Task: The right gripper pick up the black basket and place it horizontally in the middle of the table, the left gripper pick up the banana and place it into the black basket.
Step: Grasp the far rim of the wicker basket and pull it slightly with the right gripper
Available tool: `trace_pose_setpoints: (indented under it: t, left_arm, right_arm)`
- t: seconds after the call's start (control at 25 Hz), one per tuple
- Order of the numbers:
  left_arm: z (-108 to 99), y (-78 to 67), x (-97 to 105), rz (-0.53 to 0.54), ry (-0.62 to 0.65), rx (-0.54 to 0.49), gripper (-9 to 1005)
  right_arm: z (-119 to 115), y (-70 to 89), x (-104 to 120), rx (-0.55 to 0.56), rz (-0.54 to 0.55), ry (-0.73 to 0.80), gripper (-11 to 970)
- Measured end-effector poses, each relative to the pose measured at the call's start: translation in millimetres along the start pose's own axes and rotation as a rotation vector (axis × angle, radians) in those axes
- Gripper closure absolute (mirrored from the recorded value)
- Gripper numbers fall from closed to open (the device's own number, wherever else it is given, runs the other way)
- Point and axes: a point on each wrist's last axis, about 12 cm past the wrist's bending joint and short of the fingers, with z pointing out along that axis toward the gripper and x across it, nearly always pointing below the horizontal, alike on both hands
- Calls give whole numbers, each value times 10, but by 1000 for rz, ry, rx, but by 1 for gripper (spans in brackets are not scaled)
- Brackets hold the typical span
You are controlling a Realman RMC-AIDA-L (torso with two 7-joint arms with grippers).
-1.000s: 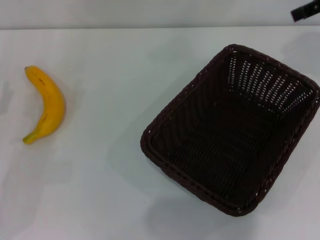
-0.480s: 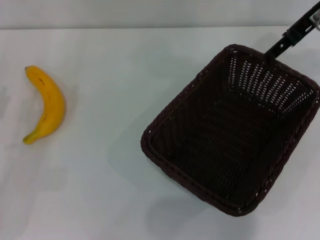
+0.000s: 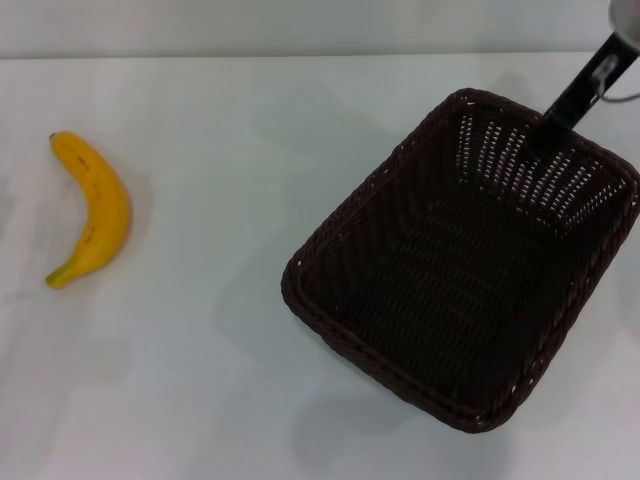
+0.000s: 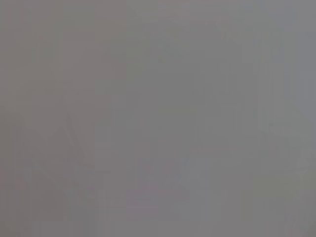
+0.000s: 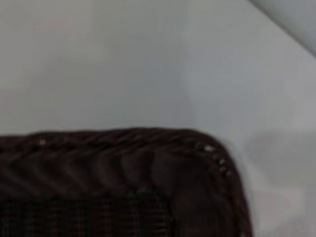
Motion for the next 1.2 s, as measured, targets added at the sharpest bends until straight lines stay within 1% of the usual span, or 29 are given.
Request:
trace_pose_setpoints:
  t: [0.16, 0.36, 0.56, 0.8, 1.0, 1.2]
  left_arm:
    - [8, -1, 3, 0, 2, -1, 132]
    - [11, -4, 6, 0, 3, -1, 132]
    - [10, -10, 10, -5, 4, -1, 132]
    - [15, -23, 18, -10, 5, 0, 132]
    - [15, -34, 27, -14, 7, 1, 132]
    - [7, -38, 26, -15, 5, 4, 132]
  right_arm:
    - [137, 72, -20, 27, -52, 38, 105]
    - [203, 90, -13, 64, -74, 68, 106]
    - [288, 177, 6, 55, -105, 113, 106]
    - [286, 217, -14, 52, -124, 120, 151]
    - [251, 241, -20, 36, -131, 142, 261]
    - [217, 282, -59, 48, -136, 161, 486]
